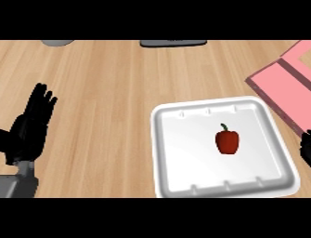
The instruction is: Pick the bell pepper from the tray and place it in the cardboard box
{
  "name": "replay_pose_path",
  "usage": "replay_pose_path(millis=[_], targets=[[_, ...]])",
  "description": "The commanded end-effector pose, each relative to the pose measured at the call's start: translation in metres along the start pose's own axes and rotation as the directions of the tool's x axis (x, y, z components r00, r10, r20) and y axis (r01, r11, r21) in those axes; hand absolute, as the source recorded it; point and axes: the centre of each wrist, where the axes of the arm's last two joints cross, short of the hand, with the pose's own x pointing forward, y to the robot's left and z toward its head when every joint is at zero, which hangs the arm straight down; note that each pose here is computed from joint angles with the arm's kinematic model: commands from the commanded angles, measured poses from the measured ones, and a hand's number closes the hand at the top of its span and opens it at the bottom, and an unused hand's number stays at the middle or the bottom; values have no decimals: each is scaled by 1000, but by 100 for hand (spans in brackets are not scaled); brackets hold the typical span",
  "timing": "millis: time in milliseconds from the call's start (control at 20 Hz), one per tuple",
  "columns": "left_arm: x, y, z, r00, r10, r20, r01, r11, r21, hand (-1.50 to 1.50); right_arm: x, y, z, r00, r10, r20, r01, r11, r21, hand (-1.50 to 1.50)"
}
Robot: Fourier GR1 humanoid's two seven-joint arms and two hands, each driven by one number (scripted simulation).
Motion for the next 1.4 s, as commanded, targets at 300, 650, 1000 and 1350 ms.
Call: replay_pose_path(millis=[300, 650, 1000, 1350], targets=[[38, -17, 21, 1000, -24, -13, 24, 999, -29, 0, 24, -66, 30, 926, 365, 98, -361, 931, -61, -150], [28, -36, 5, 1000, -12, -18, 10, 997, -70, 0, 84, -73, 19, 799, 600, 20, -566, 741, 362, -150], [28, -30, 13, 1000, -25, 1, 25, 999, -44, 0, 153, -38, 42, 833, 551, -40, -471, 747, 469, -150], [39, -30, 22, 1000, -14, -1, 14, 998, -53, 0, 178, 17, 25, 852, 522, -34, -446, 758, 476, -150]])
